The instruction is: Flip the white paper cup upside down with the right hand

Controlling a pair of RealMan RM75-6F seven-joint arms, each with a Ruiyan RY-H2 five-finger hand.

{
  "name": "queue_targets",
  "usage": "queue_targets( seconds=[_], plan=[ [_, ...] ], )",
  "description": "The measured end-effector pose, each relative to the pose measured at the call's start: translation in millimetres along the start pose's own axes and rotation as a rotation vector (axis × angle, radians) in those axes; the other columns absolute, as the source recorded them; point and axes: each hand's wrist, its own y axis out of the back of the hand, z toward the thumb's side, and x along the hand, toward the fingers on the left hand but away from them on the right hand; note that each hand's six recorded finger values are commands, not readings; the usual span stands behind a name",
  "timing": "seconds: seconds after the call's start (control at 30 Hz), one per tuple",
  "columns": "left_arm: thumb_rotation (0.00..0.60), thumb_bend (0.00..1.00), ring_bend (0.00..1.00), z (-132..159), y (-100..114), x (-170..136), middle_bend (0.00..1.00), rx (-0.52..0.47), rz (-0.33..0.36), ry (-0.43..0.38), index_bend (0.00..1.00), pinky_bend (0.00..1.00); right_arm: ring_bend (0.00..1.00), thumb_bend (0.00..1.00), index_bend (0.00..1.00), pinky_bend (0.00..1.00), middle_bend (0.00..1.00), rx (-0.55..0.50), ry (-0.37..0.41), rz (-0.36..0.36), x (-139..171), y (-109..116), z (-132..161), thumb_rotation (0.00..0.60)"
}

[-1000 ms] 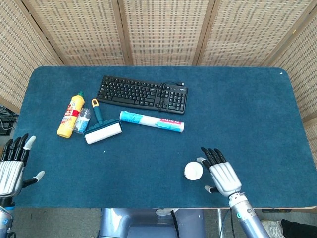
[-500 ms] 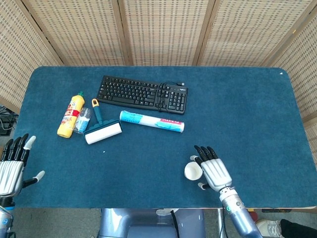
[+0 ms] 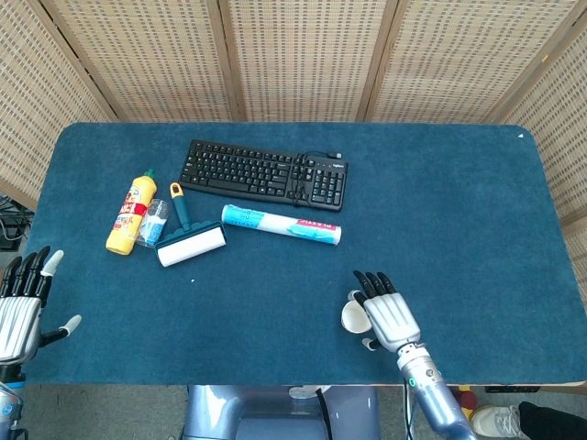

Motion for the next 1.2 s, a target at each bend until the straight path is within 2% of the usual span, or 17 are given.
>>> queue_targets(
  seconds=[0.27, 0.6, 0.87, 1.2],
  plan=[
    [0.600, 0.16, 0.00, 0.0, 0.5, 0.1, 0.00, -0.004, 0.002, 0.000, 0.00, 0.00, 0.00, 0.25, 0.46, 0.02, 0.07, -0.006, -0.005, -0.023, -4.0, 1.4, 1.1, 0.600],
    [0.600, 0.16, 0.00, -0.4, 0.0, 0.0, 0.00, -0.003, -0.001, 0.001, 0.00, 0.00, 0.00, 0.25, 0.43, 0.02, 0.06, -0.045, 0.012, -0.074, -16.2, 19.6, 6.9, 0.600],
    [0.600, 0.16, 0.00, -1.8, -1.7, 1.6, 0.00, 0.000, -0.006, 0.007, 0.00, 0.00, 0.00, 0.25, 0.43, 0.01, 0.05, -0.186, 0.013, -0.105, -46.2, 47.2, 11.8, 0.600],
    [0.600, 0.16, 0.00, 1.5, -8.6, 2.6, 0.00, 0.016, -0.023, -0.005, 0.00, 0.00, 0.00, 0.25, 0.43, 0.00, 0.05, -0.351, 0.010, -0.077, -79.7, 43.4, 15.0, 0.600]
  ],
)
